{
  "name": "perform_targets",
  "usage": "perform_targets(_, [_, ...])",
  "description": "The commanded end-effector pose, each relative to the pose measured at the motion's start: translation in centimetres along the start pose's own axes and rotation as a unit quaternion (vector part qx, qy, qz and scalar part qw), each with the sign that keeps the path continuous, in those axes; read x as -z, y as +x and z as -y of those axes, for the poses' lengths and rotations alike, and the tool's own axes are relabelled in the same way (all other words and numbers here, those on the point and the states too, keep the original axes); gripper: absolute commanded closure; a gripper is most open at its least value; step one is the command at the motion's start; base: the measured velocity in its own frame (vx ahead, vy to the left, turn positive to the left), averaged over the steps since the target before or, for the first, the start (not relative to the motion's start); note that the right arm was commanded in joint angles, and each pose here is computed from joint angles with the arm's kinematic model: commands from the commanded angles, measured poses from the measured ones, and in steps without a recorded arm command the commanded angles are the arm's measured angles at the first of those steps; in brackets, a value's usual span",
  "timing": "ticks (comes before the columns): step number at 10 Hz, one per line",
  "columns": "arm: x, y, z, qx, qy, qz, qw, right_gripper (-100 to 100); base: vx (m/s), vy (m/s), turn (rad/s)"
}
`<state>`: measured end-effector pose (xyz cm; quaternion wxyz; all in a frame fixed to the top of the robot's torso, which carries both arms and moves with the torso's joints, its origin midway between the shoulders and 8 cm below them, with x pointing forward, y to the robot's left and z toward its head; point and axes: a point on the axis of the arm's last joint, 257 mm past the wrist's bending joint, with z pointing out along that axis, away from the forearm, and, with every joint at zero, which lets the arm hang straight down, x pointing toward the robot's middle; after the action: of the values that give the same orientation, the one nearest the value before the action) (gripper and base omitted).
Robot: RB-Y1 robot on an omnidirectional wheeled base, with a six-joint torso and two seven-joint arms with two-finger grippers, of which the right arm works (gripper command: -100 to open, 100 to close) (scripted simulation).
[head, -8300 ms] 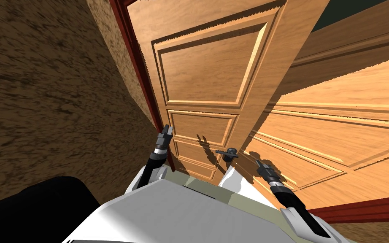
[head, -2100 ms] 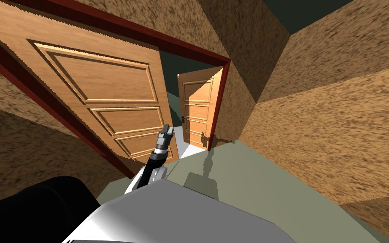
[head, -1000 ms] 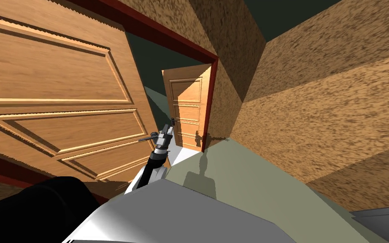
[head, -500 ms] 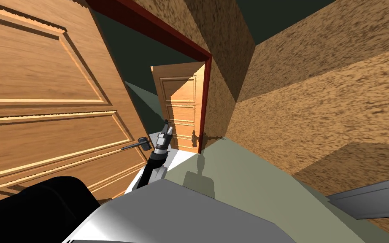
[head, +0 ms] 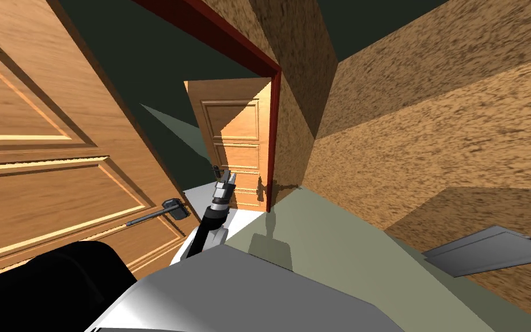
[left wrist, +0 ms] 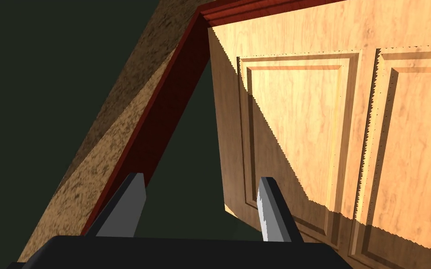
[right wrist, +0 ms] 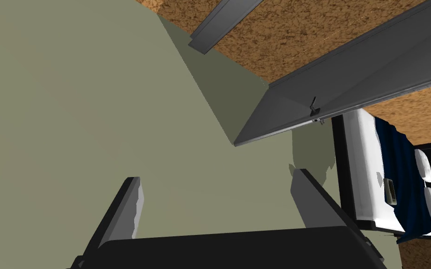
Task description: Push the door open
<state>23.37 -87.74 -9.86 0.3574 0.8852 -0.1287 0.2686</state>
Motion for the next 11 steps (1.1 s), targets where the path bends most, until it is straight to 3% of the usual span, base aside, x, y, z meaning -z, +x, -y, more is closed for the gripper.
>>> perform_targets(1, [0.18, 0.1, 0.2, -0.012, 0.003, 0.009, 0.9999, -100, 0.117, 0.014, -0.139])
perform_targets(8, [1.18, 1.1, 1.9, -0.066, 0.021, 0.057, 0.9960, -100, 0.133, 0.032, -0.167])
perform_targets(11, [1.36, 1.2, 2.3, -0.075, 0.024, 0.066, 0.9947, -100, 0.089, 0.030, -0.088])
